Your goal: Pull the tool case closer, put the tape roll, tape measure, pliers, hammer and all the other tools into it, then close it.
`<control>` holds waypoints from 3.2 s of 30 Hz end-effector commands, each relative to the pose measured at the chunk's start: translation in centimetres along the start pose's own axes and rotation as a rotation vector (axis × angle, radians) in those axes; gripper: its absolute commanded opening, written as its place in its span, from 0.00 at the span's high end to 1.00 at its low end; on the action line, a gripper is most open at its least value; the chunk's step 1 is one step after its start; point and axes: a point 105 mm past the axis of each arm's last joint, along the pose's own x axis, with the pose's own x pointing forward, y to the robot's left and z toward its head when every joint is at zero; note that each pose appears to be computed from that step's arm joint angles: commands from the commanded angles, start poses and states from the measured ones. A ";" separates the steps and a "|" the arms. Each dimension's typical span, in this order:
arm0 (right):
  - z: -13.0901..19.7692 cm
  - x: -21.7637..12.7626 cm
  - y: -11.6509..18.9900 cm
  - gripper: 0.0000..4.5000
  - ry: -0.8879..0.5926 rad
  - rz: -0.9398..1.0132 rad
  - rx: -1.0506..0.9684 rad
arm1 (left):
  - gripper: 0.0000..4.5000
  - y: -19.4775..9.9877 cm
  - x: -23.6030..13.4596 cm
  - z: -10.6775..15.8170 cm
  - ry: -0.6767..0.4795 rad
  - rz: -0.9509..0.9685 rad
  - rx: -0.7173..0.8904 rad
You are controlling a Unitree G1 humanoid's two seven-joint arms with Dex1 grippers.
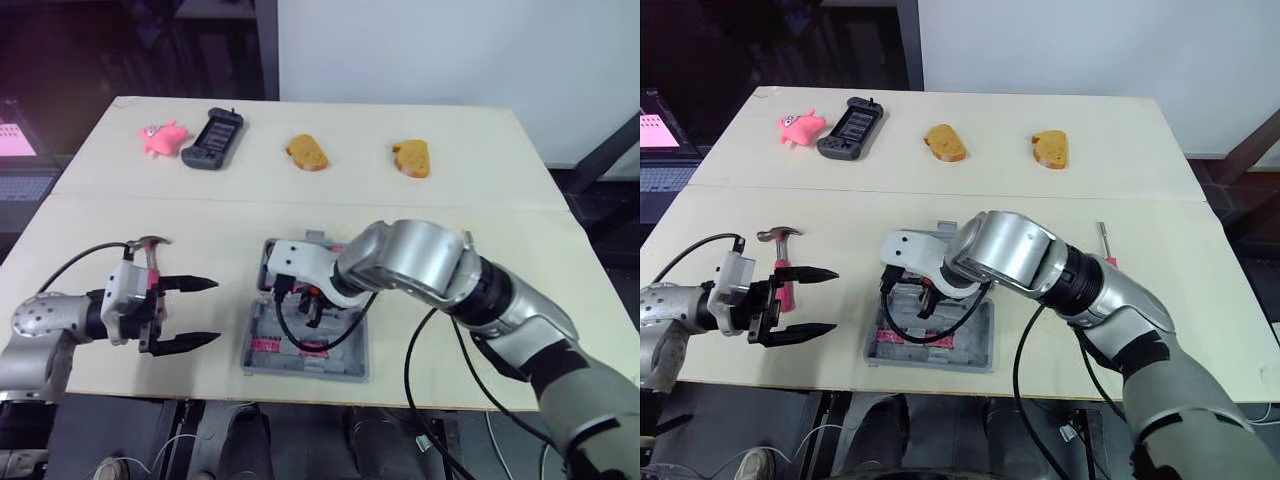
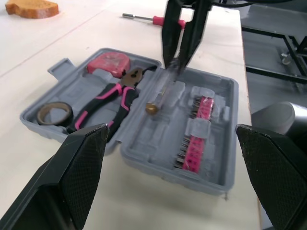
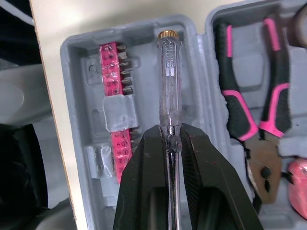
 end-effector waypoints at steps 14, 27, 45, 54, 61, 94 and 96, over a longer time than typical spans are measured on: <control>0.8 1.7 0.3 0.97 0.091 0.006 -0.047 | 0.00 -0.2 0.3 0.6 -0.014 -0.002 0.037; 1.1 3.3 0.1 0.97 0.086 0.014 -0.046 | 0.00 -0.4 0.2 0.7 -0.014 0.009 0.032; 1.0 6.3 0.2 0.97 0.091 0.040 -0.061 | 0.00 -0.6 0.2 0.9 -0.012 0.020 0.023; 1.1 6.5 0.3 0.97 0.082 0.052 -0.075 | 0.00 -0.7 0.2 0.8 -0.006 0.015 0.017; 1.6 5.9 0.1 0.62 0.061 0.047 -0.087 | 0.00 -0.8 0.2 0.8 -0.004 0.012 0.013; 3.3 0.9 0.2 0.54 -0.527 -0.015 0.016 | 0.00 -0.5 0.2 1.0 -0.001 0.011 0.001; 2.8 1.6 0.5 0.78 -0.515 -0.010 0.016 | 0.00 -0.5 0.2 1.0 0.000 0.009 0.003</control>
